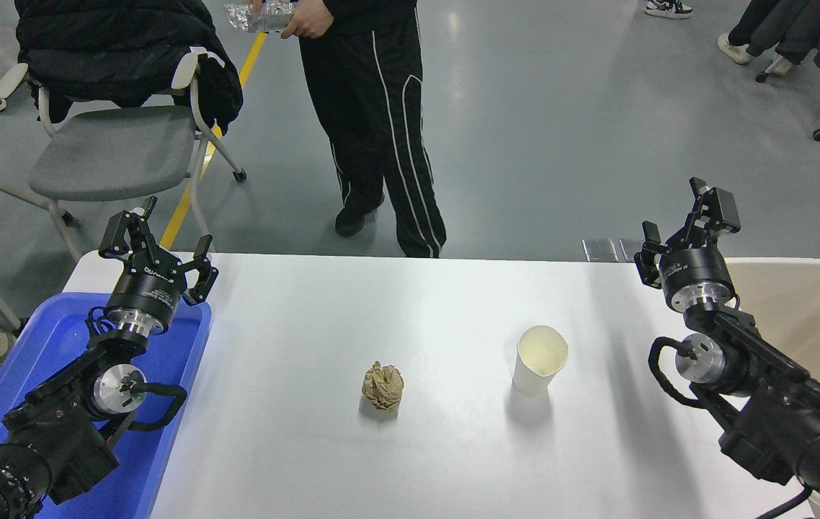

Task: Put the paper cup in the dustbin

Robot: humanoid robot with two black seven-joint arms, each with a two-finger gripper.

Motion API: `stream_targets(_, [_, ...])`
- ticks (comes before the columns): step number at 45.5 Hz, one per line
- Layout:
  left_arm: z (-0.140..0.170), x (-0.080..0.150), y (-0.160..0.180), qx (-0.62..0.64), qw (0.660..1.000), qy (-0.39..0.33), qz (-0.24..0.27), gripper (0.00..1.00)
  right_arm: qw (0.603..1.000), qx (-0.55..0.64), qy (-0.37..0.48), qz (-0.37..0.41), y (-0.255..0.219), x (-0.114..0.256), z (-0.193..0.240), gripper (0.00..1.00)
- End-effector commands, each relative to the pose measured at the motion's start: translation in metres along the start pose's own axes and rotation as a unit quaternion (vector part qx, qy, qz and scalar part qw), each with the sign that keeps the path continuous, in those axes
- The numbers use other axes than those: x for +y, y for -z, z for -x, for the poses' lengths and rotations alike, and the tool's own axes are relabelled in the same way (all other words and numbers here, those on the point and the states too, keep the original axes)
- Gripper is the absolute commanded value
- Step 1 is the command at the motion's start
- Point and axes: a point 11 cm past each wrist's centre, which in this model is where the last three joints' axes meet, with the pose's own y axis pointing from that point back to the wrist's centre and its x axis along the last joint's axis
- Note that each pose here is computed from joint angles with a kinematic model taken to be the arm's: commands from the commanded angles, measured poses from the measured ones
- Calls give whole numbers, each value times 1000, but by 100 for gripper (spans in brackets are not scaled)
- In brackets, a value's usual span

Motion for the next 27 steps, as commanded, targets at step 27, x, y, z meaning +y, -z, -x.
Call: stream_targets(27, [0,0,0,0,1000,0,0,100,1000,-1,2,0,-1,1,1,100])
